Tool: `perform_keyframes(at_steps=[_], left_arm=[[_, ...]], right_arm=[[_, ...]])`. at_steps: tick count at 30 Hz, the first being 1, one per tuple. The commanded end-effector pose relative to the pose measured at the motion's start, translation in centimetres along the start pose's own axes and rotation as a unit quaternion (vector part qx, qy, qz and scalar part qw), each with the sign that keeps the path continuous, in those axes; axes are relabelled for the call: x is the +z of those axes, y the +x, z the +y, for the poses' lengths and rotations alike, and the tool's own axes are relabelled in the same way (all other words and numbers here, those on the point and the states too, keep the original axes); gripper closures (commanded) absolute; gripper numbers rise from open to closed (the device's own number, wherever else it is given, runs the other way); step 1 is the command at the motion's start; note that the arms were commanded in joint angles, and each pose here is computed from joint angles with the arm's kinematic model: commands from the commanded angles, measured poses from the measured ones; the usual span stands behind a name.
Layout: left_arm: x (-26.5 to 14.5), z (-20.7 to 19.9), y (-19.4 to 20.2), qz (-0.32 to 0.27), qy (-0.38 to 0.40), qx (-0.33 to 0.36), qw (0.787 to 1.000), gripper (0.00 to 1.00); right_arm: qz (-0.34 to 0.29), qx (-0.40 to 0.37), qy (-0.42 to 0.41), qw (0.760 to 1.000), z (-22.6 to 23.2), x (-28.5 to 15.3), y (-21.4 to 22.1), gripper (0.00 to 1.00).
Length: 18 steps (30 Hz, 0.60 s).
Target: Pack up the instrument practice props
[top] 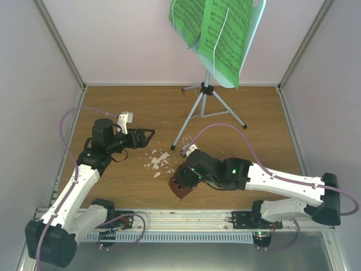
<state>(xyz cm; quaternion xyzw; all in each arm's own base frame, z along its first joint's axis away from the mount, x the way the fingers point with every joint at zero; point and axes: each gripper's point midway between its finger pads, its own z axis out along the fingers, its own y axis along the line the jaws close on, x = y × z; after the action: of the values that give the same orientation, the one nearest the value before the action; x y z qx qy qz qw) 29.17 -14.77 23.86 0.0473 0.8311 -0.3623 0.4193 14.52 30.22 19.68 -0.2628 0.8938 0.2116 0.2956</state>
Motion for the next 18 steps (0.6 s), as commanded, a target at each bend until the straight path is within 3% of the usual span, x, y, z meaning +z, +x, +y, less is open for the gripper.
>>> perform_keyframes(at_steps=[1, 14, 18], left_arm=[[-0.5, -1.0, 0.6, 0.001, 0.026, -0.001, 1.0, 0.01], [-1.3, -2.6, 2.2, 0.019, 0.074, -0.002, 0.997, 0.01], [-1.3, -2.7, 2.2, 0.017, 0.077, 0.0, 0.997, 0.01]], right_arm=[[-0.012, -0.009, 0.022, 1.0, -0.5, 0.7, -0.1, 0.34], [-0.021, -0.065, 0.021, 0.997, -0.5, 2.4, -0.6, 0.49], [-0.03, -0.078, 0.025, 0.996, -1.0, 2.4, -0.9, 0.6]])
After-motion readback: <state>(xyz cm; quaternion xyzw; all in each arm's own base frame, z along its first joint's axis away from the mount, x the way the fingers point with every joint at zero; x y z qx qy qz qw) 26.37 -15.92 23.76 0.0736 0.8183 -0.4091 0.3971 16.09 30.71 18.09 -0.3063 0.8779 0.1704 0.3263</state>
